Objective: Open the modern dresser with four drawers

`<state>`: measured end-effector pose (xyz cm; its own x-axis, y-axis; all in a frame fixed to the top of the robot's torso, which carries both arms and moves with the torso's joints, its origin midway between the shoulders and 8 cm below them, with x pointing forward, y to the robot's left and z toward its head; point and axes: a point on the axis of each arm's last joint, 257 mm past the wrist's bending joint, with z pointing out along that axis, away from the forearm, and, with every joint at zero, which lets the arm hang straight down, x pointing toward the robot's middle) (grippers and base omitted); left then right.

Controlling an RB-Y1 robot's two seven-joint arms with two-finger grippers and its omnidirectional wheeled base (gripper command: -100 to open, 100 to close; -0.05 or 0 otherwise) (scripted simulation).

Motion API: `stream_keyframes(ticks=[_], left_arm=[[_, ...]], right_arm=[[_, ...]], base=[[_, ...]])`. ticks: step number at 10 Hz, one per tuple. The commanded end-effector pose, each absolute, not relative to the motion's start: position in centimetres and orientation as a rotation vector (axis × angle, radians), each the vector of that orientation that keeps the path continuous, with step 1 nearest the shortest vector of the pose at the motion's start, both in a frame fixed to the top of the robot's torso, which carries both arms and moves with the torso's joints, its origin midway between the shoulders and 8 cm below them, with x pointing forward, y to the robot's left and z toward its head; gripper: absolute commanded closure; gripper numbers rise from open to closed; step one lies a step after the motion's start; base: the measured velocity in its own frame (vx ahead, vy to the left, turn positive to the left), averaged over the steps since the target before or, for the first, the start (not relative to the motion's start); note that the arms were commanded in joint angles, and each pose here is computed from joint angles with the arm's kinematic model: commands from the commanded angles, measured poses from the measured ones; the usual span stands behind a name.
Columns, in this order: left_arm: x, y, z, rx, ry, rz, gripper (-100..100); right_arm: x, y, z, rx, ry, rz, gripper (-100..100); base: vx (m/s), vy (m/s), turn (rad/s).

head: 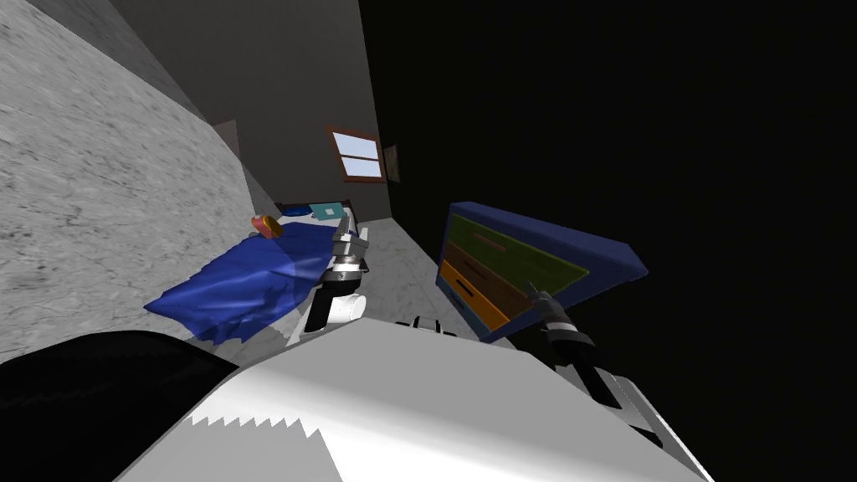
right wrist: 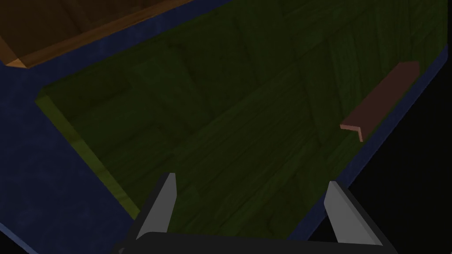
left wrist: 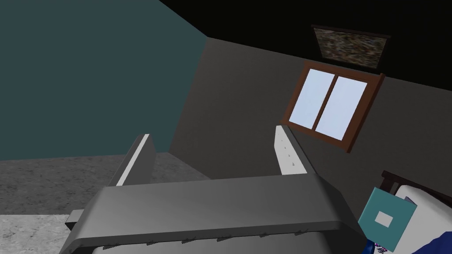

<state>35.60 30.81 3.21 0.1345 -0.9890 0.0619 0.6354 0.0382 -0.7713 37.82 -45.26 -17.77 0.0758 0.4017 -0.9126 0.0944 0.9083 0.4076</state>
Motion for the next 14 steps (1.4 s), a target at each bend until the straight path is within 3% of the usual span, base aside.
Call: stream_keyframes(ticks=[1, 14], left_arm=[[35.6, 30.8, 3.2, -0.766, 0.585, -1.361, 0], [35.6, 30.8, 3.2, -0.766, 0.585, -1.361, 0]], right_arm=[[36.8, -48.4, -19.7, 0.343, 1.567, 0.072, -100], [30.9, -66.3, -22.3, 0.037, 1.832, -0.693, -100]], base=[[0.043, 0.126, 0.038], [0.042, 0.161, 0.074]])
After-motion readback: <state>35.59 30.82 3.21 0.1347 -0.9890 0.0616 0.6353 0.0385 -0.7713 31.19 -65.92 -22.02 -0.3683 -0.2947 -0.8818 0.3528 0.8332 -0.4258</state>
